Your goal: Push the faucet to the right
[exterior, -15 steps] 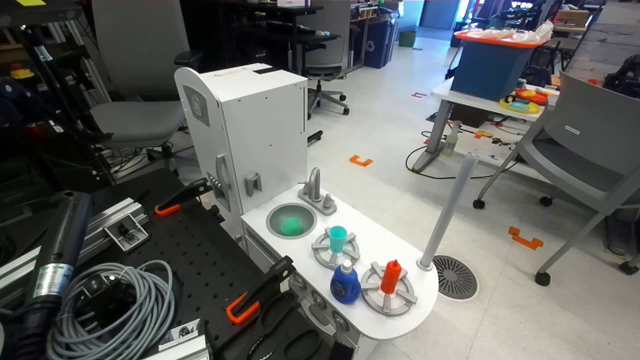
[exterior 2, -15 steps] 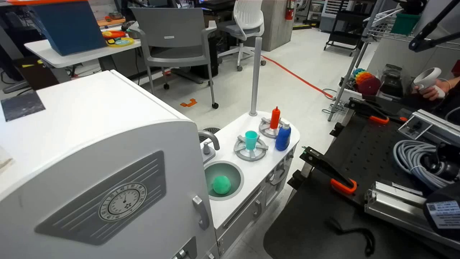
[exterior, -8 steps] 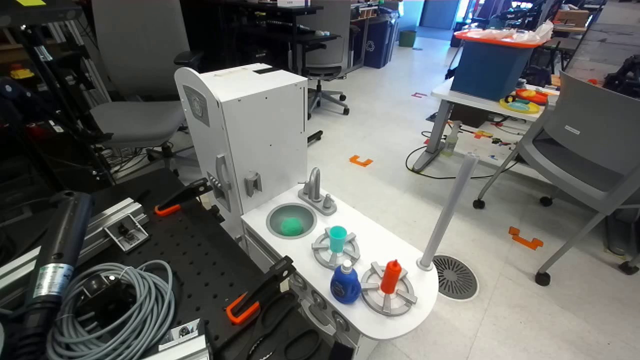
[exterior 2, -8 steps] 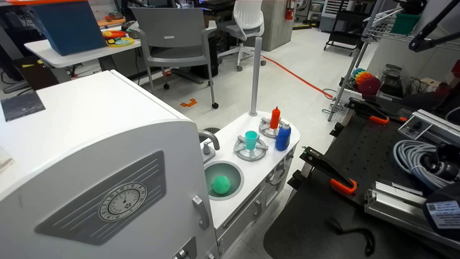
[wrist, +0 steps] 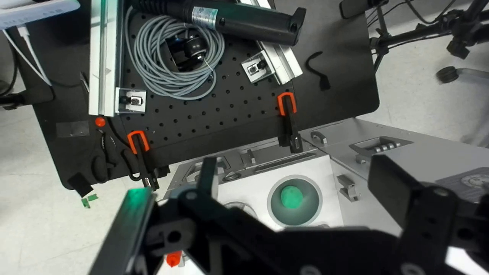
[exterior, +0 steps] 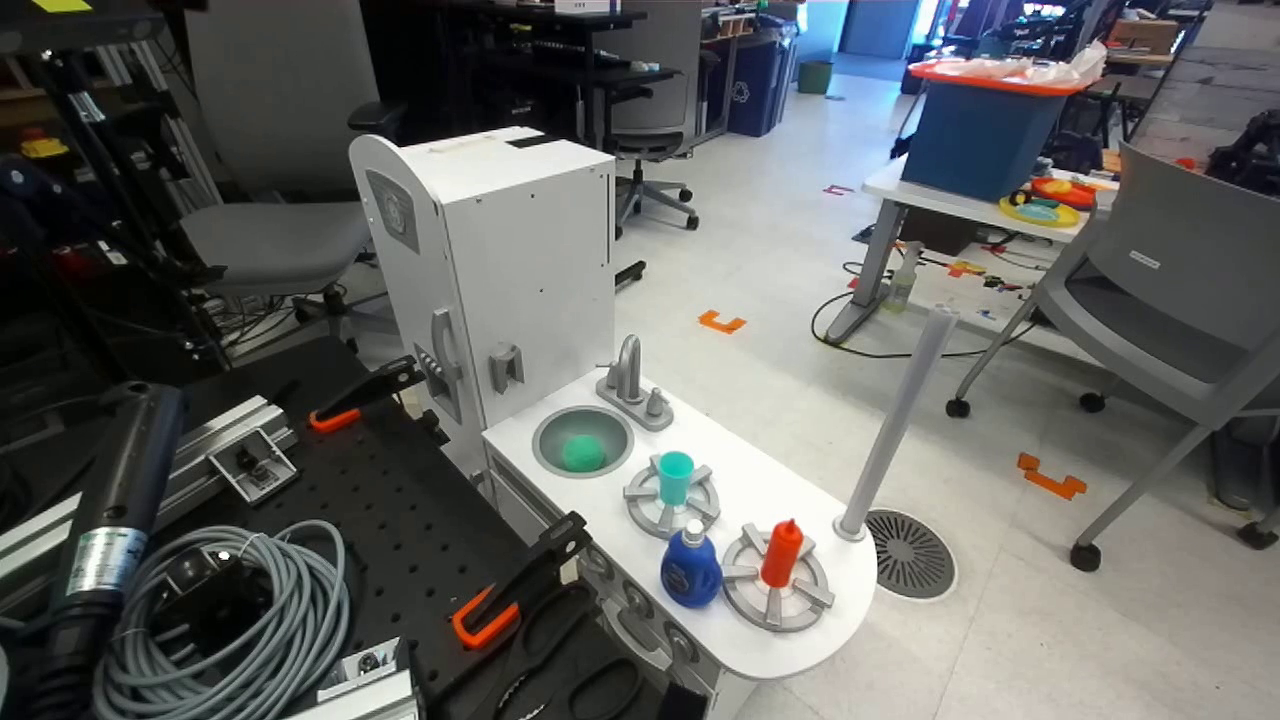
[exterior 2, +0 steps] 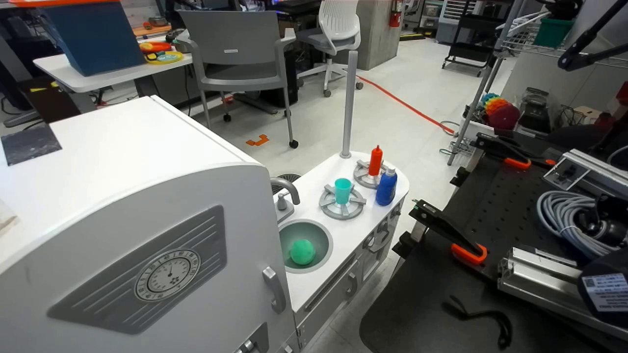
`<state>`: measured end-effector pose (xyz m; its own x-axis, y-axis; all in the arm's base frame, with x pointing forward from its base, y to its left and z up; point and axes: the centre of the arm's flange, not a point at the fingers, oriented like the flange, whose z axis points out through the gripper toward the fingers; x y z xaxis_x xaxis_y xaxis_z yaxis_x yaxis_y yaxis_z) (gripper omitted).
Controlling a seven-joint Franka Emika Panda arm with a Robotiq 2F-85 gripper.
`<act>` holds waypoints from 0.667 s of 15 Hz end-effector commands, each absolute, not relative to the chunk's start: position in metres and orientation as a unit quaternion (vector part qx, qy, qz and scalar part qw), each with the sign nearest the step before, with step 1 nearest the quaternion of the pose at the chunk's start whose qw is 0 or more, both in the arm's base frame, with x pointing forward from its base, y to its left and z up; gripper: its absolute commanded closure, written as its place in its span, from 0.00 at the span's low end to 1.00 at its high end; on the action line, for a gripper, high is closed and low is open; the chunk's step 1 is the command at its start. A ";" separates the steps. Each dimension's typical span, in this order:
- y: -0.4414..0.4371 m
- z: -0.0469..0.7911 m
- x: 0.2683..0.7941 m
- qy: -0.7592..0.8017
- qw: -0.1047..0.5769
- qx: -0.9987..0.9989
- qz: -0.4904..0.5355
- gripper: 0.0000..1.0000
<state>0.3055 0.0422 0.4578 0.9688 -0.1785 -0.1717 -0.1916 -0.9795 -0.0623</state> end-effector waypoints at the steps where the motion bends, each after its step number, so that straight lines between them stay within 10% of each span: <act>1: 0.045 0.423 0.380 0.126 0.010 -0.987 0.100 0.00; 10: 0.057 0.282 0.513 0.137 -0.098 -0.985 0.022 0.00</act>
